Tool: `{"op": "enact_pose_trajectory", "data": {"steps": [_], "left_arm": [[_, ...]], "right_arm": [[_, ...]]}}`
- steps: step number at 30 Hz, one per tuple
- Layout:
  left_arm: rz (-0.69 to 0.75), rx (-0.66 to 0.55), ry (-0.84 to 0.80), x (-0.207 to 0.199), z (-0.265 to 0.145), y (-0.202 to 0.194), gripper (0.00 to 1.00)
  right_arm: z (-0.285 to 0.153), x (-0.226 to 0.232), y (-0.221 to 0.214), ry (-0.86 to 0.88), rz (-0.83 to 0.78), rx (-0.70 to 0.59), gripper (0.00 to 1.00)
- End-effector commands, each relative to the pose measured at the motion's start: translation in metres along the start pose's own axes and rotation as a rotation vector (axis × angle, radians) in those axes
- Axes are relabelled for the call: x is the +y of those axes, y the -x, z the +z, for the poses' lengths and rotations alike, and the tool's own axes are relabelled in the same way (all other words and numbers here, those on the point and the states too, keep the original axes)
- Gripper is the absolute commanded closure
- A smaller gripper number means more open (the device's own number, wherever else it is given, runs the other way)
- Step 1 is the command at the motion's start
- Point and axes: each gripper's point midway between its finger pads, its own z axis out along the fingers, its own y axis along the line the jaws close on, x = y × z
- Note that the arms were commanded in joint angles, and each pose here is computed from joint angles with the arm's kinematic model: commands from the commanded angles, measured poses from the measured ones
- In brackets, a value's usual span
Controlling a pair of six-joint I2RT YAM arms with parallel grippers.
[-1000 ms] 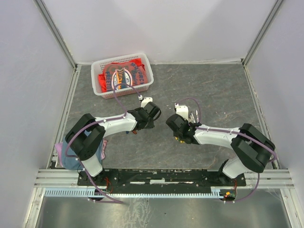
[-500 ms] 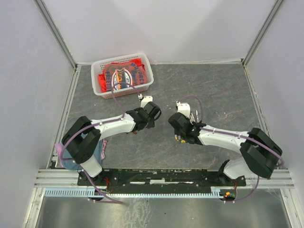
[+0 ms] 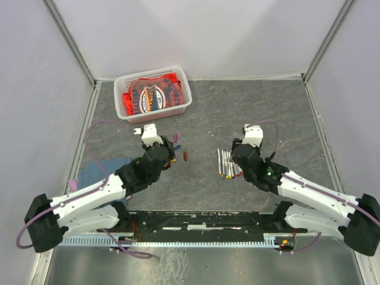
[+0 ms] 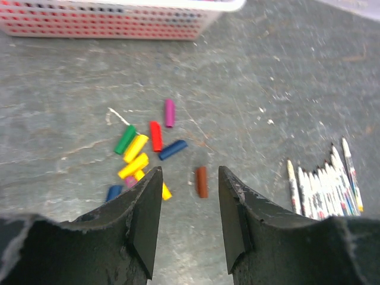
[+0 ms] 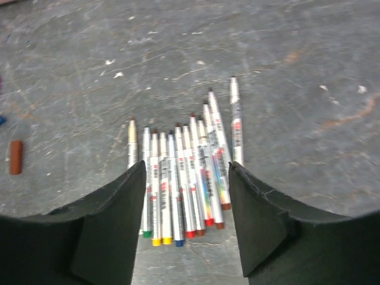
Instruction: Open the pen caps
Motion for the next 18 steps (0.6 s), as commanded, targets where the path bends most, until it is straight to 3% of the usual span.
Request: {"op": "enact_pose_trajectory", "data": {"steps": [1, 7, 12, 15, 18], "left_arm": [[-0.038, -0.181, 0.097, 0.031, -0.007, 0.026, 0.5], [-0.058, -0.221, 0.117, 0.048, -0.012, 0.022, 0.5], [-0.051, -0.219, 0.12, 0.051, -0.011, 0.018, 0.5], [-0.044, -0.216, 0.123, 0.051, -0.01, 0.017, 0.5], [-0.046, -0.217, 0.126, 0.052, -0.011, 0.016, 0.5]], "right_arm": [[-0.011, -0.047, 0.008, -0.168, 0.069, -0.104, 0.3], [-0.02, -0.076, 0.006, -0.264, 0.136, -0.16, 0.17], [-0.023, -0.086, 0.006, -0.334, 0.124, -0.156, 0.14], [-0.024, -0.087, 0.007, -0.351, 0.105, -0.145, 0.21], [-0.024, -0.088, 0.007, -0.353, 0.116, -0.153, 0.13]]}}
